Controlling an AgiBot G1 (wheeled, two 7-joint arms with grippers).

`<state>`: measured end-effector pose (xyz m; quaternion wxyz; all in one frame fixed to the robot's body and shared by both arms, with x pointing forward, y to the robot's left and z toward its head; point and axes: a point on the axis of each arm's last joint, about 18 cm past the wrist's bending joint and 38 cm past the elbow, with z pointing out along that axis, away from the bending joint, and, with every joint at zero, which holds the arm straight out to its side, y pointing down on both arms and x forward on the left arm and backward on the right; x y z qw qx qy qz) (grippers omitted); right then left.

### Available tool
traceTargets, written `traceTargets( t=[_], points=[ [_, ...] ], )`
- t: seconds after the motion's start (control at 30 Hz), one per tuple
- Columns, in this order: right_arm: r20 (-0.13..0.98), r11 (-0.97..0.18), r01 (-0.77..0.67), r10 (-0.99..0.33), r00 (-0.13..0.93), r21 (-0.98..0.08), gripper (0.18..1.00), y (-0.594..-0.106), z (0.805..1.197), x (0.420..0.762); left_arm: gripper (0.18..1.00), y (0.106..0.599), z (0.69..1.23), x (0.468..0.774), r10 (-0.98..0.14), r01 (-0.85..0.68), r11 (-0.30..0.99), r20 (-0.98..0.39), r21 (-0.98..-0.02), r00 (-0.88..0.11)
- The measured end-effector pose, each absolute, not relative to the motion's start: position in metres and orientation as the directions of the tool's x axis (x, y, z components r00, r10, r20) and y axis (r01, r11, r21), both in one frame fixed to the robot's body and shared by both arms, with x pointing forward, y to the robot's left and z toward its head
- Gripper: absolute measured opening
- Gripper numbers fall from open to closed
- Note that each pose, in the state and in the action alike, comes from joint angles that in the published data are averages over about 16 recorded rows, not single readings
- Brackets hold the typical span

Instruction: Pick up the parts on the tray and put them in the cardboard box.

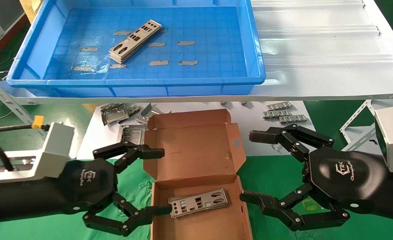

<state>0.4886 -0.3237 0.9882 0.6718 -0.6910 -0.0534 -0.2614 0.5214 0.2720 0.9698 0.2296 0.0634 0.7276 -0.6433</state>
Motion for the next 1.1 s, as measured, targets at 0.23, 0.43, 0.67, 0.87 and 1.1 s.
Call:
traceTargets(
  t=[0.23, 0.43, 0.67, 0.87, 1.1],
  points=[
    [0.433, -0.092, 0.425, -0.277, 0.858, -0.901, 1.000, -0.324, 0.988, 0.489, 1.001, 0.284, 0.979, 0.504, -0.195, 0.417, 0.140, -0.438, -0.898, -0.878],
    [0.433, -0.092, 0.425, -0.277, 0.858, -0.901, 1.000, -0.324, 0.988, 0.489, 1.001, 0.293, 0.986, 0.489, -0.187, 0.442, 0.124, -0.458, -0.888, -0.869],
    [0.433, -0.092, 0.425, -0.278, 0.858, -0.901, 1.000, -0.324, 0.988, 0.489, 1.001, 0.300, 0.992, 0.475, -0.177, 0.464, 0.111, -0.477, -0.879, -0.861],
    [0.433, -0.092, 0.425, -0.278, 0.858, -0.901, 1.000, -0.324, 0.988, 0.489, 1.001, 0.302, 0.994, 0.471, -0.174, 0.471, 0.108, -0.483, -0.876, -0.858],
    [0.433, -0.092, 0.425, -0.278, 0.858, -0.901, 1.000, -0.324, 0.988, 0.489, 1.001, 0.301, 0.993, 0.472, -0.174, 0.470, 0.108, -0.482, -0.876, -0.859]
  ],
)
